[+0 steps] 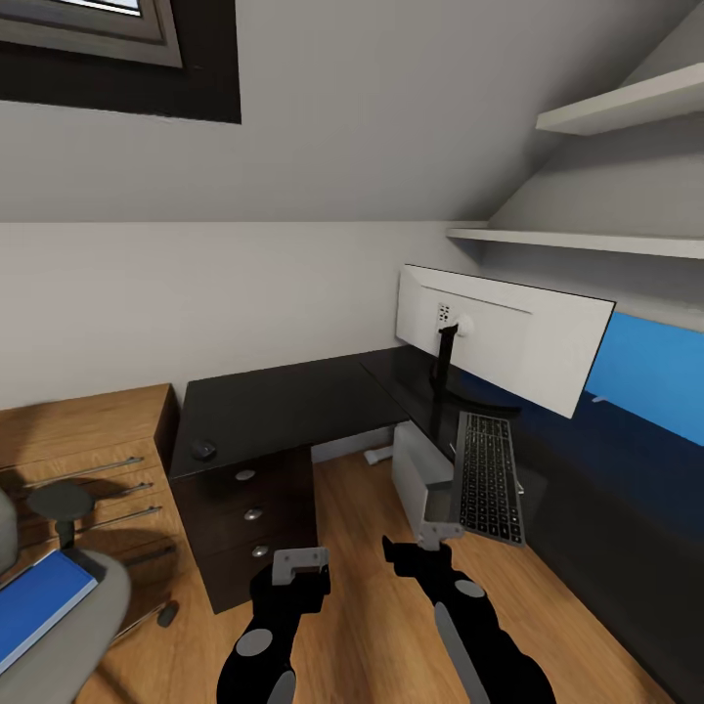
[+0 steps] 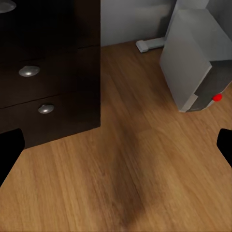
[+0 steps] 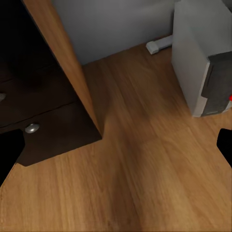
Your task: In the bedroom, organize the workspace by keeping the computer under the desk, ensuring the monitor is on the desk, placing the keyboard on the desk next to the monitor, placing the mouse on the desk next to the keyboard, moving the folder from the swivel chair onto the desk next to the mouse, stacking the notebook on top of the folder with the pen on top of the notebook, and positioning the swivel chair next to the desk.
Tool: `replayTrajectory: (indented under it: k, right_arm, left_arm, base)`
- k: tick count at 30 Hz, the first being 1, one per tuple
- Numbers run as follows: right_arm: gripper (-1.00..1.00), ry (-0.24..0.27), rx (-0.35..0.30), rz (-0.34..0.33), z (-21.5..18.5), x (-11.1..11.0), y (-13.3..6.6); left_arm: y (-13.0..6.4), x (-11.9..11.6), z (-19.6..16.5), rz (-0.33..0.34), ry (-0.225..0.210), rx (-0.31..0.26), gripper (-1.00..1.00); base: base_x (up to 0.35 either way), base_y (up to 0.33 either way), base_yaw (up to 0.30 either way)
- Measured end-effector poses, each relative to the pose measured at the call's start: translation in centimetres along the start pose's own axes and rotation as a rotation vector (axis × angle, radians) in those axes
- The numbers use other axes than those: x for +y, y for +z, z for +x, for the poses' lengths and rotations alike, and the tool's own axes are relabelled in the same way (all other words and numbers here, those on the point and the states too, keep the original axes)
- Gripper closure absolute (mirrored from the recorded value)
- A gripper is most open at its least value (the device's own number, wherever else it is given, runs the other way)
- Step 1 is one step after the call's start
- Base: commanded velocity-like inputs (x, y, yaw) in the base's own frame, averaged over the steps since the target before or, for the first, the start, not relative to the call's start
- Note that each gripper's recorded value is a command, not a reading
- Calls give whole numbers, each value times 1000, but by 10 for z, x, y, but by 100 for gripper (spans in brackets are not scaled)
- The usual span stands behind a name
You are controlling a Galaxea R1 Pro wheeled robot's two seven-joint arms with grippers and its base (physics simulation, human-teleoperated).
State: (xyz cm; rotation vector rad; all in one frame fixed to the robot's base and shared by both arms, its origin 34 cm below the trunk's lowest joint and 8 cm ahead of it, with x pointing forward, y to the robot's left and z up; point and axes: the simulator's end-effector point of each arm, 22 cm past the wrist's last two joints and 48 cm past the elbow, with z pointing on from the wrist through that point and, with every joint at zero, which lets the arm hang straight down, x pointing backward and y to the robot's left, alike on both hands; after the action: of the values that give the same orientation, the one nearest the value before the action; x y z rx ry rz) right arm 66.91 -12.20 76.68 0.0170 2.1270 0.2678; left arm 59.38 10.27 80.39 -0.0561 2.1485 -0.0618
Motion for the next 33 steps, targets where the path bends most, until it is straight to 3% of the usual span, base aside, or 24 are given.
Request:
replayTrajectory:
  k: [3, 9, 11, 15, 19, 25, 27, 33]
  right_arm:
    - [-100, 25, 3, -8, 1, 1, 0]
    - [-100, 159, 20, -46, 6, 5, 0]
    - [-100, 264, 38, -64, 11, -3, 0]
    - [-100, 351, 48, -74, 13, -14, -1]
    - [-100, 470, 32, -48, 7, -50, -3]
    - [-100, 573, -1, 14, 1, -92, -5]
    - [-100, 636, -24, 68, 1, -123, -9]
    - [-100, 694, -49, 116, 1, -152, -14]
  left_arm:
    - [0, 0, 0, 0, 0, 0, -100]
    - [0, 0, 0, -1, 0, 0, -100]
    - [0, 0, 0, -1, 0, 0, -100]
    - [0, 0, 0, -1, 0, 0, -100]
    - [0, 1, 0, -1, 0, 0, -100]
    - [0, 1, 0, -1, -1, 0, -100]
    - [0, 1, 0, -2, -1, 0, -100]
    - [0, 1, 0, -1, 0, 0, -100]
  base:
    - [0, 0, 0]
    - [0, 0, 0]
    - [0, 0, 0]
    - [0, 0, 0]
    - [0, 0, 0]
    - [0, 0, 0]
    - [0, 0, 0]
    - [0, 0, 0]
